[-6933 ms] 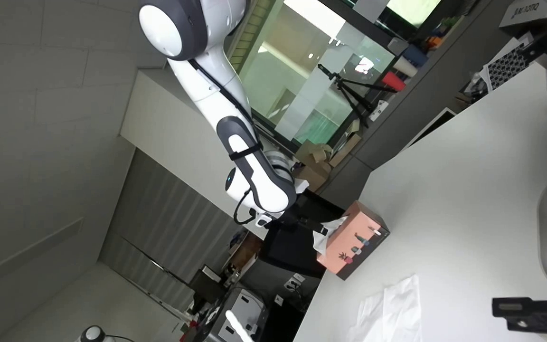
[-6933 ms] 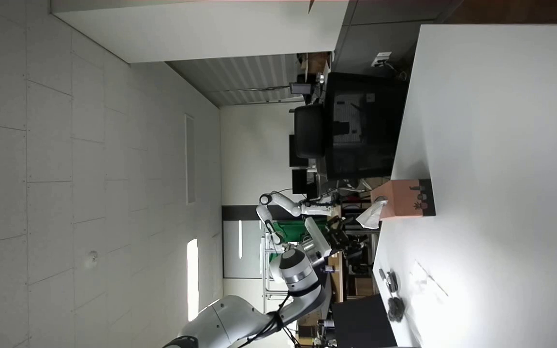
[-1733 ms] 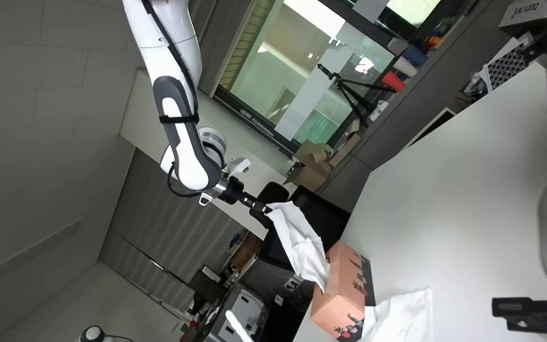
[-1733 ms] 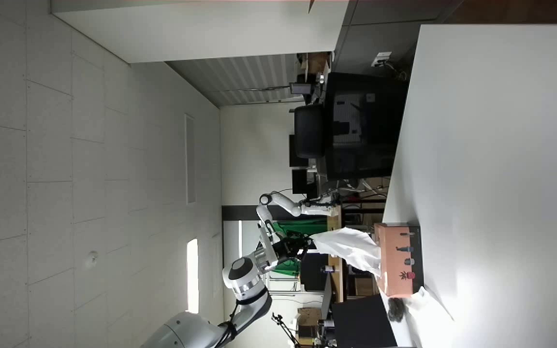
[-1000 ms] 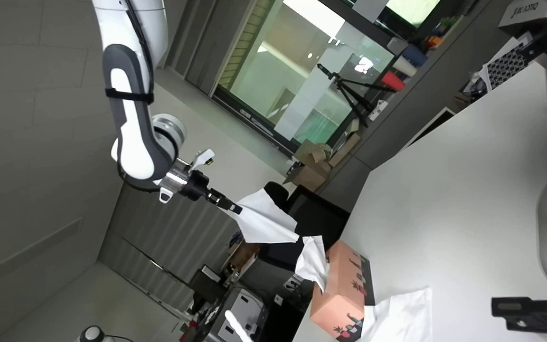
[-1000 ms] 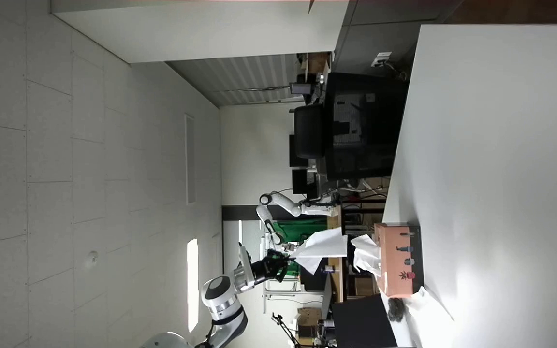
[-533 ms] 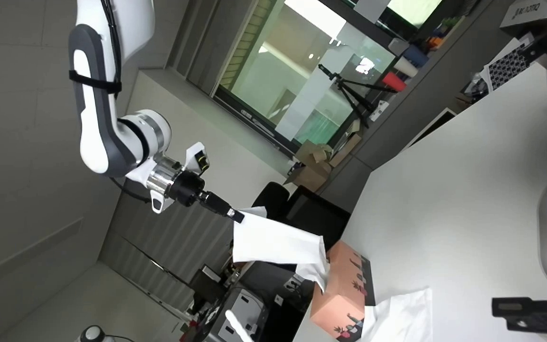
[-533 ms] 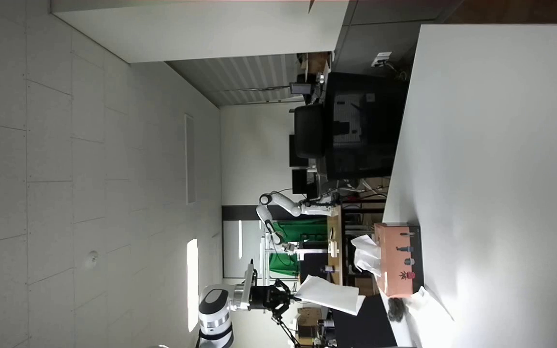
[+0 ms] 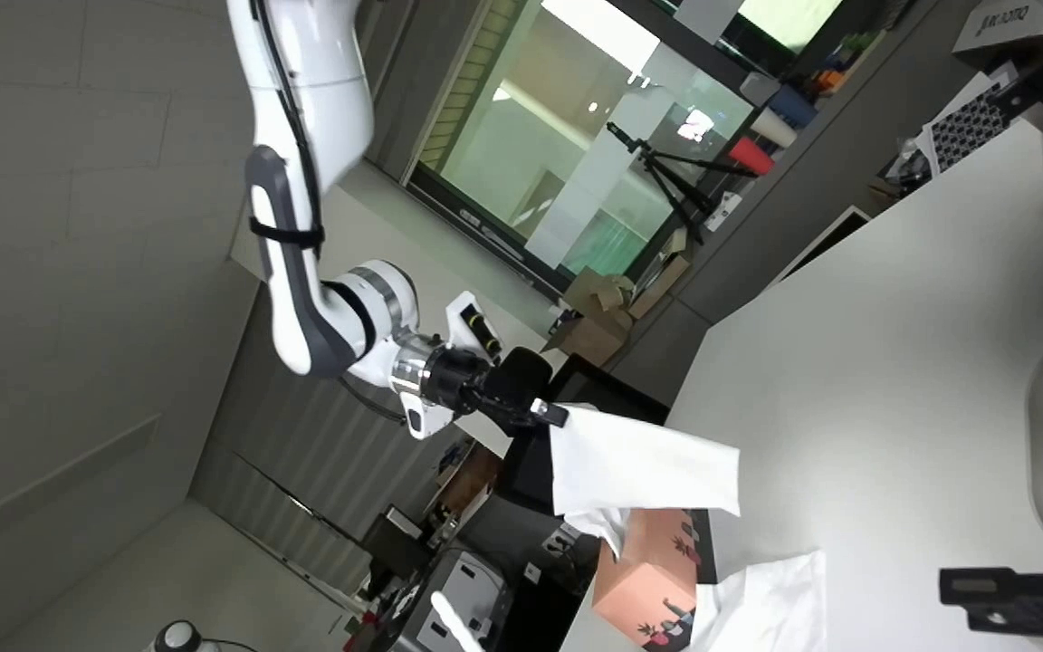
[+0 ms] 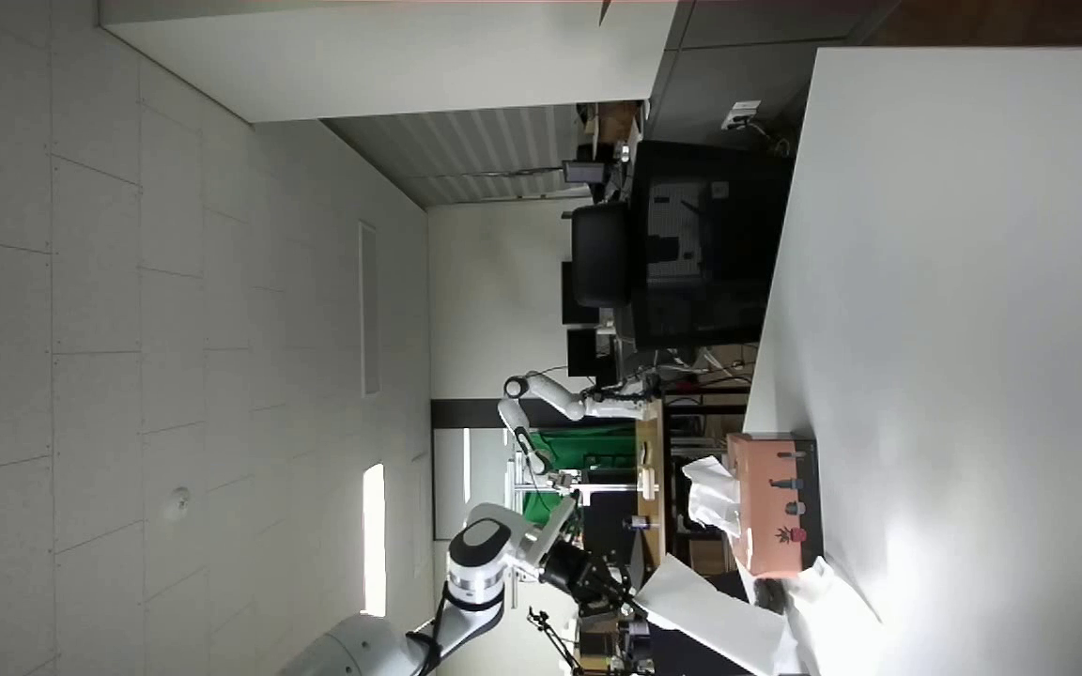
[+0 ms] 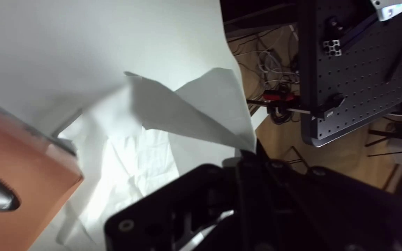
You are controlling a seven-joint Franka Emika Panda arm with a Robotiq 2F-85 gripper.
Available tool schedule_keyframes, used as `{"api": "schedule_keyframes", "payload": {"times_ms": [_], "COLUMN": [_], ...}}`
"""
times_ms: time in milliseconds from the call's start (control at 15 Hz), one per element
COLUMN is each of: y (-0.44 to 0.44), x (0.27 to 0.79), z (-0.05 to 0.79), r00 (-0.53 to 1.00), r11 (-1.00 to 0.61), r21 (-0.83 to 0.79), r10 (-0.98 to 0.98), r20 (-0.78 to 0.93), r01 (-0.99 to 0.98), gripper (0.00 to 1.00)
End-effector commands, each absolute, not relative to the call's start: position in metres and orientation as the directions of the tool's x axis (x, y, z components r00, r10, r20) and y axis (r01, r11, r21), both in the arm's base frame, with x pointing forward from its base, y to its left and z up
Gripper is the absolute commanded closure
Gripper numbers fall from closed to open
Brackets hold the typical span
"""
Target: Take three pieces of tissue from the tissue box and put them on the table
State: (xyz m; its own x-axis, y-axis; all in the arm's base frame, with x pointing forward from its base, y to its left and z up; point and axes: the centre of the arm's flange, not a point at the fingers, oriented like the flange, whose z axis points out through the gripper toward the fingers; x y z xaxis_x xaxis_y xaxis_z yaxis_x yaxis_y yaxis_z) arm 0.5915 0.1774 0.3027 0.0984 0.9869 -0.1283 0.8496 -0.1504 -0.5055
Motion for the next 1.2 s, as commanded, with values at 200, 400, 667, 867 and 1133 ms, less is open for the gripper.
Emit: {"api": "schedule_keyframes", "payload": {"times_ms": [200, 400, 667, 867, 1133], "y": [0.154, 0.152, 0.158, 0.166, 0.18], "x": [0.62, 0.618, 0.615, 0.61, 0.593], "z": [0.225, 0.197, 0.175, 0.165, 0.142], "r00": [0.05, 0.023, -0.012, -0.037, -0.067], "r11": [-0.119, -0.098, -0.081, -0.047, 0.007], "r21": [-0.783, -0.857, -0.903, -0.906, -0.884], "r10": [0.992, 0.995, 0.995, 0.997, 0.997], "r20": [-0.112, -0.1, -0.095, -0.069, -0.028], "r01": [0.61, 0.506, 0.422, 0.421, 0.468], "gripper": [1.0, 1.0, 1.0, 1.0, 1.0]}}
